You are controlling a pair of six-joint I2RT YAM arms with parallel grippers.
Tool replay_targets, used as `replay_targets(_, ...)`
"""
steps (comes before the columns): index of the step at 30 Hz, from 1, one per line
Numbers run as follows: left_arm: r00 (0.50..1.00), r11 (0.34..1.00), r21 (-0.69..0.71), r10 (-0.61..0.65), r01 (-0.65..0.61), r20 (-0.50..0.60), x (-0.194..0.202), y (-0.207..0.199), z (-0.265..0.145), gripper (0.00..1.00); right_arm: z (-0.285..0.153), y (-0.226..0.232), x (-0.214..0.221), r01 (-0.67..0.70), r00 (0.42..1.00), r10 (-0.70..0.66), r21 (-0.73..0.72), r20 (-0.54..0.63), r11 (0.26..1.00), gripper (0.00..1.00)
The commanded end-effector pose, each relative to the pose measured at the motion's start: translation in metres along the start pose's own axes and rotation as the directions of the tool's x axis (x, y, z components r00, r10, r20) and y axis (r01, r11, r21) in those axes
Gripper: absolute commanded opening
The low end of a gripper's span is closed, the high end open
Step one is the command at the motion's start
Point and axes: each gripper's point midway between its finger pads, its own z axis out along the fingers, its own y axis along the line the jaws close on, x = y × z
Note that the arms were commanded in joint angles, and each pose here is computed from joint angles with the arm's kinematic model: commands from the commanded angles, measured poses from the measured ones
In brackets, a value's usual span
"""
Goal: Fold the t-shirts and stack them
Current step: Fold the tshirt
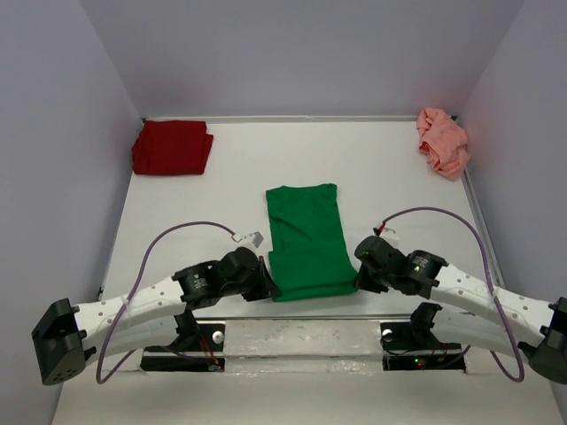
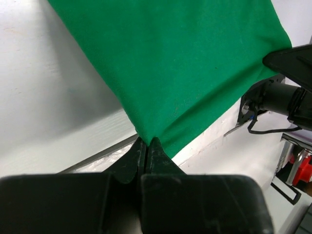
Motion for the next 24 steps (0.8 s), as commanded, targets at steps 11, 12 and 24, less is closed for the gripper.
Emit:
replay_targets(11,0.936,0.970,-0.190,0.205,-0.154,0.287,-0.112,-0.060,-0.029,0.00,-0.027,0.062,-0.128,0.269,0.889,-0.352,0.291,0.291,0.918,0.00)
replay_targets(12,0.943,0.974,-0.186,0.179,-0.130,0.281,-0.118,-0.058,-0.023,0.00,-0.024,0.069,-0.142,0.272,0.883,-0.362,0.303,0.299,0.913,0.00)
replay_targets(24,0.934,0.950,-0.279,0.218,-0.137,0.284,-0.277,-0.039,0.034,0.00,0.066,0.116,-0.281,0.373,0.887,-0.415,0.215,0.203,0.903,0.00)
